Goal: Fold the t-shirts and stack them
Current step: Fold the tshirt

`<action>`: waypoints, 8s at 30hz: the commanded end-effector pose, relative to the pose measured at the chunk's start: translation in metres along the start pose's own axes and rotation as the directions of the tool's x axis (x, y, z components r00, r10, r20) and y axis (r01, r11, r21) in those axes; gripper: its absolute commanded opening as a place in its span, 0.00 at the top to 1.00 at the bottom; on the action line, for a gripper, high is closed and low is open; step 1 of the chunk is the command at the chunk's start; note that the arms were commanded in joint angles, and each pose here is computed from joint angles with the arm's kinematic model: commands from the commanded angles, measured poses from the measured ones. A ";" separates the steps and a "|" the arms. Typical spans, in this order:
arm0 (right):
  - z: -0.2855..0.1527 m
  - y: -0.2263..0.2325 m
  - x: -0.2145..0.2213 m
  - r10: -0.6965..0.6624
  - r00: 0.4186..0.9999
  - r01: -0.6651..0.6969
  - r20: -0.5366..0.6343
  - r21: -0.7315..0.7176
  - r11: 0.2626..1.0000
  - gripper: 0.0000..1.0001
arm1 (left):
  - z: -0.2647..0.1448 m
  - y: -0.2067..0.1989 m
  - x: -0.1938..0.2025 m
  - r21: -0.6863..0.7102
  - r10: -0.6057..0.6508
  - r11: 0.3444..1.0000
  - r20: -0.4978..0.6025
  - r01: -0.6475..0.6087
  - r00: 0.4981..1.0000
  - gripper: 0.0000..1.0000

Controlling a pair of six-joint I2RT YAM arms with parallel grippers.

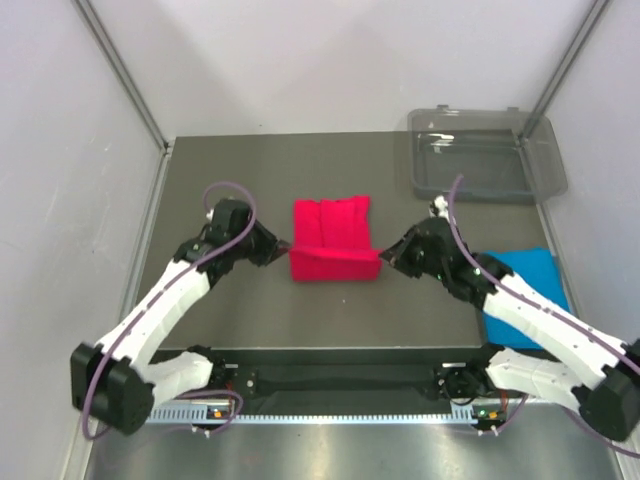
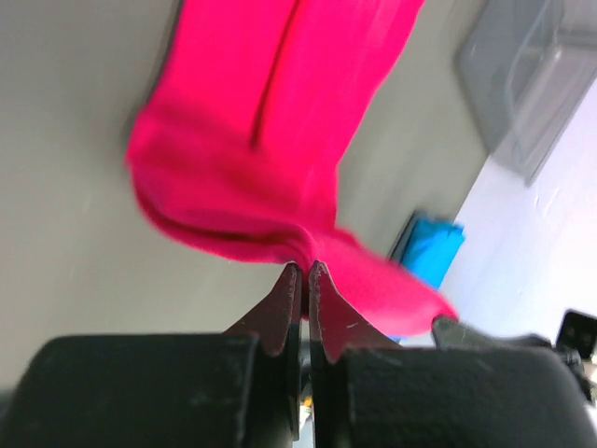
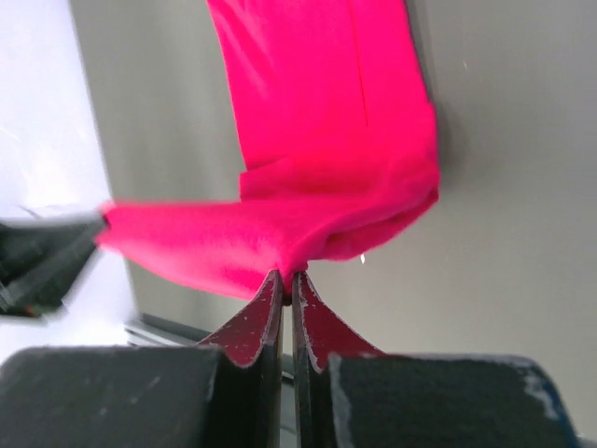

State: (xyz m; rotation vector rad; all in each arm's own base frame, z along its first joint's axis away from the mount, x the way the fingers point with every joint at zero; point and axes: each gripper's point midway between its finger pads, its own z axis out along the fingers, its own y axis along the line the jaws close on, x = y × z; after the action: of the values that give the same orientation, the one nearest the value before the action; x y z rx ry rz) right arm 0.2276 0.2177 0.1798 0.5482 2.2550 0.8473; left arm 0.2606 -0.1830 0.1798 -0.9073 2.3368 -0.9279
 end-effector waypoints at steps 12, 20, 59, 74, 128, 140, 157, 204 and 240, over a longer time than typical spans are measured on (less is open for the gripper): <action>0.081 0.040 -0.088 -0.206 0.970 0.199 -0.130 -0.069 0.978 1.00 | 0.093 -0.054 -0.118 0.051 0.024 0.998 0.060 -0.027 0.998 1.00; 0.125 0.046 -0.118 -0.175 0.967 0.161 -0.184 -0.086 0.983 1.00 | 0.126 -0.067 -0.149 0.079 -0.007 0.997 0.025 0.005 1.000 1.00; 0.236 0.000 -0.147 -0.042 0.949 0.032 -0.314 -0.036 0.999 0.96 | 0.235 -0.036 -0.191 0.072 -0.110 0.991 -0.068 0.115 0.992 1.00; 0.232 -0.014 -0.195 -0.177 0.941 0.188 -0.289 0.009 0.982 0.54 | 0.202 -0.064 -0.231 -0.014 0.191 0.982 0.050 -0.191 0.980 0.66; 0.182 0.058 -0.019 -0.264 0.833 -0.032 -0.486 -0.519 0.854 0.68 | 0.166 -0.037 -0.048 0.416 0.196 0.906 -0.235 -0.084 0.952 0.73; 0.173 -0.030 -0.024 -0.275 0.788 0.045 -0.551 -0.393 0.918 0.70 | 0.175 0.018 -0.053 0.303 0.259 0.938 -0.283 -0.170 0.924 0.76; 0.217 0.033 0.007 -0.145 0.799 -0.180 -0.584 -0.462 0.869 0.71 | 0.198 0.040 -0.059 0.238 0.168 0.966 -0.282 -0.101 0.945 0.77; 0.245 0.053 -0.152 -0.169 0.936 0.002 -0.309 -0.476 0.879 0.64 | 0.179 -0.052 -0.084 0.444 0.328 0.869 -0.184 -0.219 0.927 0.77; 0.087 0.002 -0.117 -0.555 0.792 0.554 -0.254 -0.086 0.828 0.57 | 0.033 -0.017 -0.065 0.113 0.378 0.919 0.016 -0.378 0.925 0.23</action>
State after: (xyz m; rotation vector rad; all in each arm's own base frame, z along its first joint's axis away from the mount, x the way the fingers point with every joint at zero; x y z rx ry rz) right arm 0.3873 0.1943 0.1754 -0.1717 2.4798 0.7742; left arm 0.3453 -0.1689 0.2041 -0.2940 2.2590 -0.9260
